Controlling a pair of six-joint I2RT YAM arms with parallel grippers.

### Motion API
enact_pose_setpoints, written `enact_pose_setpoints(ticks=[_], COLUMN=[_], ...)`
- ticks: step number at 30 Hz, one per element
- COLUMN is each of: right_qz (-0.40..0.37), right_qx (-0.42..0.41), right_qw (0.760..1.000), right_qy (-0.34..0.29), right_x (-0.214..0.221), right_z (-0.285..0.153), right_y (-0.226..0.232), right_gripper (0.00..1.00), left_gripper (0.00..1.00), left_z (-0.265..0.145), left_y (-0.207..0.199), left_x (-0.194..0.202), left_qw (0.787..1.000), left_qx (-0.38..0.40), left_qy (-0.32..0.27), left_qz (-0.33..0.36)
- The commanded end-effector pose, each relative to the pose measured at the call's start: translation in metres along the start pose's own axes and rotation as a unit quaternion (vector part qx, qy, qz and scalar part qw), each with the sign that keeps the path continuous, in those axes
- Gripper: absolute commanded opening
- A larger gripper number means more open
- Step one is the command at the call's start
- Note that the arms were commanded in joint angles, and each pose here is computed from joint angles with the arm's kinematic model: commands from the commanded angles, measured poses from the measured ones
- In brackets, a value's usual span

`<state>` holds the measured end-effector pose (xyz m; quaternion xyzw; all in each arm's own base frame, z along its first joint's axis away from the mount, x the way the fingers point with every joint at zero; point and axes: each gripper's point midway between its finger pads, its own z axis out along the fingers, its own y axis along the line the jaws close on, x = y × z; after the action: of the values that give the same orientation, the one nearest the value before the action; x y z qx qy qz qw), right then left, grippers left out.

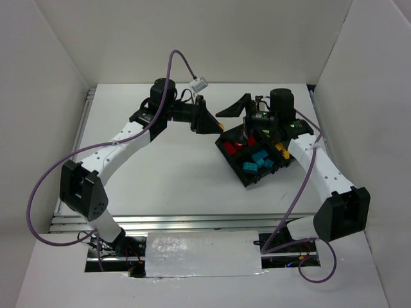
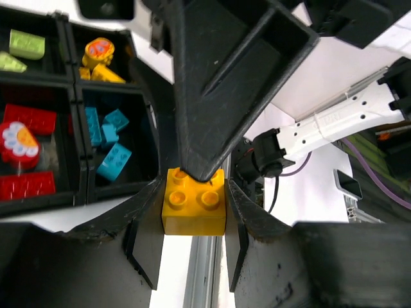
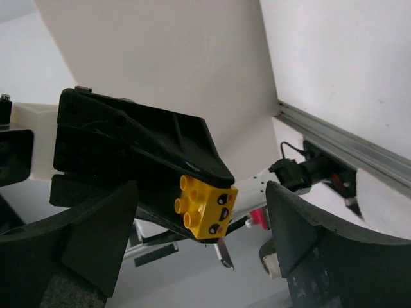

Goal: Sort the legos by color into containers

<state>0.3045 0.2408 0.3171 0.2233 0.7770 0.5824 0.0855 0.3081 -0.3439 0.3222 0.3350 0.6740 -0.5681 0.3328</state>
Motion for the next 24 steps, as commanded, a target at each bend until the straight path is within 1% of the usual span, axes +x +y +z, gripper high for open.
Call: enact_pose_setpoints(ticks=[1, 2, 4, 5, 7, 8, 10, 12, 13, 14, 15, 16, 17, 19, 20, 21, 22, 23, 24], right_qz=[-0.007, -0.009, -0.001, 0.008, 0.008, 0.01, 0.009, 0.004, 0.005, 0.006, 0.006, 0.008, 0.009, 0.006, 0.007, 0.005, 0.003, 0.004, 0.001], right_qx=[-0.055, -0.053, -0.051, -0.053, -0.063, -0.066, -0.069, -0.068, -0.067, -0.067, -0.068, -0.067, -0.067, -0.067, -0.064, -0.064, -0.063, -0.06, -0.059], right_qw=[0.998, 0.998, 0.998, 0.998, 0.997, 0.997, 0.997, 0.997, 0.997, 0.997, 0.997, 0.997, 0.997, 0.997, 0.997, 0.997, 0.997, 0.998, 0.998], right_qy=[0.038, 0.035, 0.035, 0.036, 0.037, 0.038, 0.037, 0.037, 0.037, 0.04, 0.04, 0.043, 0.042, 0.04, 0.039, 0.038, 0.037, 0.036, 0.034], right_x=[0.022, 0.021, 0.022, 0.022, 0.023, 0.024, 0.025, 0.028, 0.028, 0.029, 0.029, 0.03, 0.029, 0.029, 0.029, 0.028, 0.028, 0.028, 0.027], right_z=[-0.01, -0.009, -0.009, -0.009, -0.009, -0.009, -0.011, -0.013, -0.014, -0.014, -0.014, -0.014, -0.014, -0.014, -0.014, -0.013, -0.014, -0.013, -0.013], right_y=[0.035, 0.035, 0.031, 0.03, 0.03, 0.031, 0.032, 0.034, 0.034, 0.034, 0.034, 0.033, 0.033, 0.032, 0.032, 0.031, 0.033, 0.031, 0.031], right_gripper=[0.86, 0.83, 0.8, 0.69, 0.55, 0.41, 0.29, 0.26, 0.1, 0.07, 0.01, 0.0, 0.0, 0.0, 0.0, 0.0, 0.0, 0.0, 0.0], left_gripper=[0.0, 0.0, 0.0, 0.0, 0.0, 0.0, 0.0, 0.0, 0.0, 0.0, 0.02, 0.04, 0.18, 0.33, 0.6, 0.7, 0.77, 0.91, 0.99], left_z=[0.005, 0.006, 0.009, 0.01, 0.013, 0.013, 0.013, 0.014, 0.014, 0.013, 0.014, 0.014, 0.014, 0.013, 0.013, 0.013, 0.012, 0.012, 0.011], left_y=[-0.017, -0.019, -0.023, -0.025, -0.025, -0.025, -0.021, -0.018, -0.015, -0.013, -0.011, -0.006, -0.003, 0.004, 0.006, 0.011, 0.013, 0.014, 0.017], left_x=[-0.024, -0.026, -0.029, -0.032, -0.03, -0.029, -0.026, -0.024, -0.023, -0.022, -0.021, -0.019, -0.018, -0.015, -0.015, -0.016, -0.016, -0.018, -0.015], left_qw=[0.997, 0.997, 0.996, 0.996, 0.996, 0.996, 0.996, 0.997, 0.997, 0.997, 0.997, 0.998, 0.998, 0.999, 0.998, 0.998, 0.998, 0.998, 0.997], left_qx=[0.037, 0.041, 0.051, 0.054, 0.059, 0.06, 0.056, 0.046, 0.041, 0.034, 0.028, 0.015, 0.008, -0.01, -0.016, -0.032, -0.041, -0.047, -0.058], left_qy=[-0.022, -0.025, -0.029, -0.03, -0.026, -0.026, -0.026, -0.027, -0.027, -0.027, -0.026, -0.025, -0.023, -0.02, -0.021, -0.024, -0.025, -0.028, -0.024], left_qz=[0.063, 0.065, 0.068, 0.07, 0.069, 0.067, 0.062, 0.06, 0.058, 0.062, 0.06, 0.055, 0.058, 0.05, 0.049, 0.045, 0.042, 0.044, 0.034])
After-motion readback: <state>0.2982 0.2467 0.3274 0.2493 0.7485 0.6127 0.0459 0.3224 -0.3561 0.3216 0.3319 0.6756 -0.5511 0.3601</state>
